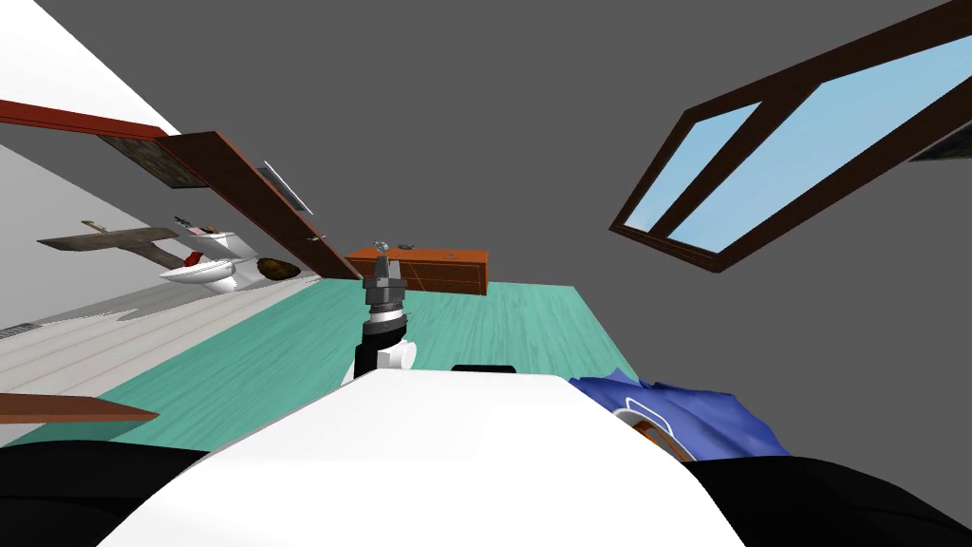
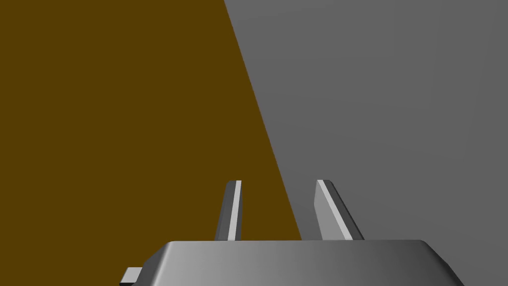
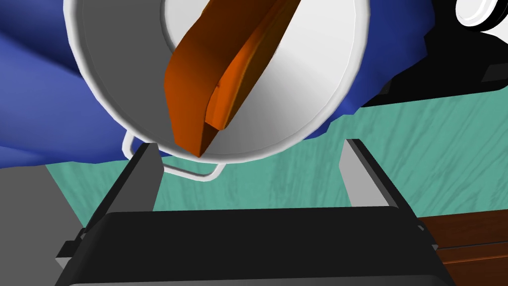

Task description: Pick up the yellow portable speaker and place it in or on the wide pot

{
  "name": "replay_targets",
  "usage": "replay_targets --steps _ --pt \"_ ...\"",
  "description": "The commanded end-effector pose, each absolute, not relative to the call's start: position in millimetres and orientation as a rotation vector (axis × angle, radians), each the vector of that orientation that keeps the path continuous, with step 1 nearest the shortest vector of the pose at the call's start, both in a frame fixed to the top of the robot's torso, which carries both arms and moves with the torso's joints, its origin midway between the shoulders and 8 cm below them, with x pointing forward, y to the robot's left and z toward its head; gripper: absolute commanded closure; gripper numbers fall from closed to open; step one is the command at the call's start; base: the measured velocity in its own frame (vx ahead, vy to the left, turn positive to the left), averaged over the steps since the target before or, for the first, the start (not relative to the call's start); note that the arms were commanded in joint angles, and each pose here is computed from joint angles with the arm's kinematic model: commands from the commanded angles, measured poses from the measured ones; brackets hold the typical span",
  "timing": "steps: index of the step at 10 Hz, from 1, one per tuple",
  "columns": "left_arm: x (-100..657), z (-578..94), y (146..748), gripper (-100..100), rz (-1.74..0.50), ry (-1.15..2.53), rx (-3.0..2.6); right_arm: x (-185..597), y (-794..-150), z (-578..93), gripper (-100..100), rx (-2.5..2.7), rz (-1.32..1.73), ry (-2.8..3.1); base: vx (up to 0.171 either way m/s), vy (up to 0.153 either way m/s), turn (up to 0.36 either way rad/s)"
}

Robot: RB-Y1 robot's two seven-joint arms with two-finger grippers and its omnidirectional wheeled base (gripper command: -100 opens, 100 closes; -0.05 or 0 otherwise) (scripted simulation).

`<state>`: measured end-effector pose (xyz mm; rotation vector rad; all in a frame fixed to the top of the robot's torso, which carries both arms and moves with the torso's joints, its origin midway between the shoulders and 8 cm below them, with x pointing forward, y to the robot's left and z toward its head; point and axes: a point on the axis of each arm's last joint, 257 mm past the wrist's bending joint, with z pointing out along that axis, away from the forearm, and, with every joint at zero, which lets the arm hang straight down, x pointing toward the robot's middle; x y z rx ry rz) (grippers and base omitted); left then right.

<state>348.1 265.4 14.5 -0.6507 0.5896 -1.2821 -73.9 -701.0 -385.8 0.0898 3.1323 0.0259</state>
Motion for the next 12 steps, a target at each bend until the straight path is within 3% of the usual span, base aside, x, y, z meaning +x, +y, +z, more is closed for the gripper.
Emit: replay_targets --steps 1,6,7,12 --pt "348.1 14.5 265.4 0 -1.282 0.59 -0.651 -77.0 -699.4 -386.4 -100 0.099 0.035 3.13 -0.015 -0.003 0.044" --pt "348.1 14.5 265.4 0 -1.282 0.59 -0.651 -86.9 -691.1 -389.3 -100 0.141 0.071 3.117 -0.018 -0.004 0.045" --pt "348.1 14.5 265.4 0 -1.282 0.59 -0.651 -87.3 -690.9 -389.2 0 0.14 0.072 3.117 0.0 0.0 0.0" --pt "348.1 14.5 265.4 0 -1.282 0.59 -0.651 -87.3 -690.9 -389.2 0 0.14 0.072 3.117 0.0 0.0 0.0"
